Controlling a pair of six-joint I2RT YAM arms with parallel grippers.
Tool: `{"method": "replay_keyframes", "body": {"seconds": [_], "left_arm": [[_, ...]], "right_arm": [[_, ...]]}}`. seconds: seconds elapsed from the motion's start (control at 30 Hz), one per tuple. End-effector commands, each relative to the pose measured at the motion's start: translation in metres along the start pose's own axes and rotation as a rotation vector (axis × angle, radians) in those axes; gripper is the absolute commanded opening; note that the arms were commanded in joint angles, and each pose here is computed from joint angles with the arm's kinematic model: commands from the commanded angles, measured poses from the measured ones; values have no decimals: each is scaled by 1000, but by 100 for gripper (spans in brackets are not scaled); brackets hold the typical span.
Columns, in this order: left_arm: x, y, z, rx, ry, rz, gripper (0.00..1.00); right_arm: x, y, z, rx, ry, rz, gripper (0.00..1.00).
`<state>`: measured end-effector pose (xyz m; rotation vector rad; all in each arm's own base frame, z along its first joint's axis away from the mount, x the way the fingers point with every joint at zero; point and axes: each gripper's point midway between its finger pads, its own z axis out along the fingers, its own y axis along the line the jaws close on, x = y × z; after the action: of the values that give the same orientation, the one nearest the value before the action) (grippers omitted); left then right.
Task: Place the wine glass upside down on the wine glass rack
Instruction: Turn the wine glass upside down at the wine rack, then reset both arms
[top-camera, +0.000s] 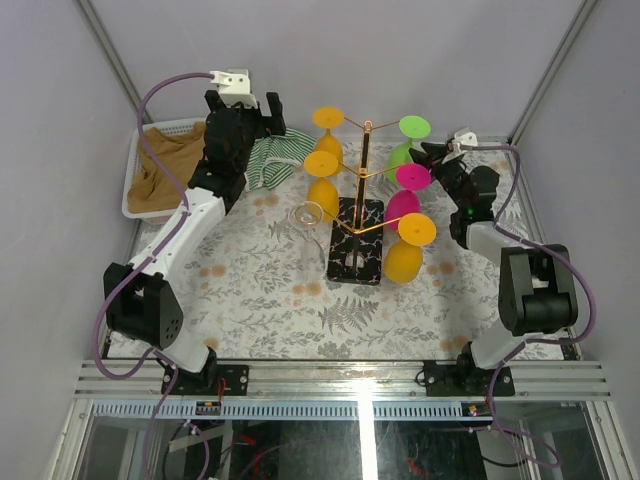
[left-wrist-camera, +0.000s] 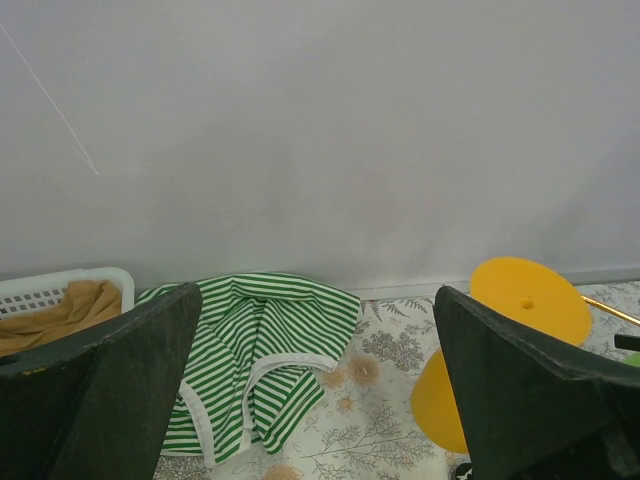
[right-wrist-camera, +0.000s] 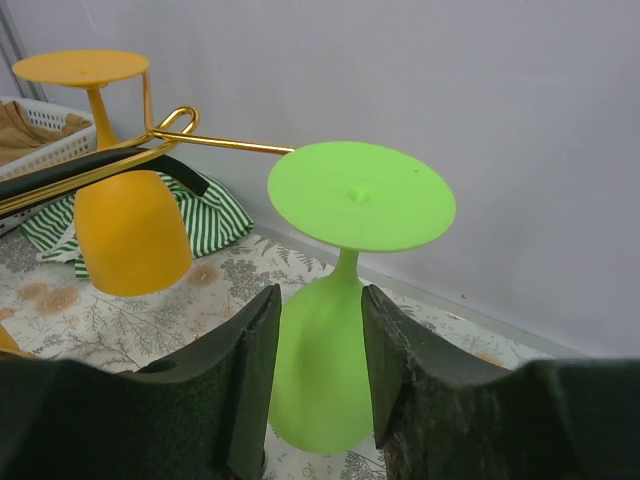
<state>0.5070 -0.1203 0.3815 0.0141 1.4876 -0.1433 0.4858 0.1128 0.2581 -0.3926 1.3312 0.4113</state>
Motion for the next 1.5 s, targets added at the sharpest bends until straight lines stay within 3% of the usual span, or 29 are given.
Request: {"method": "replay_keyframes", "body": {"seconds": [0.0,0.33,0.53,0.7,0.8,0.97,1.23,1.47], "left_arm": [[-19,4,0,-8,-54,-13,100],[-20,9,-7,-25,-43,-7,100],[-11,12,-6,-40,37,-23,100],[-12,16,-10,-60,91,-53,100],[-13,15,-14,-48,128,-60,100],[-20,18,-26,-66,128,-88,100],[-27,53,-41,-299,77,-175,100],[-25,57,-48,-319,56,-177,100]], "right_arm": [[-33,-8,-10,38,-55,-88,47],[-28,-49,-31,195,71,-103,53],[-21,-82,-52,326,150,-87,54],[-14,-120,-70,519,303,-56,57],[-16,-132,-78,587,374,-43,65],[-33,-134,-82,619,354,-23,100],[-36,-132,-83,621,373,21,99],[-45,-128,-84,613,353,24,99]]}}
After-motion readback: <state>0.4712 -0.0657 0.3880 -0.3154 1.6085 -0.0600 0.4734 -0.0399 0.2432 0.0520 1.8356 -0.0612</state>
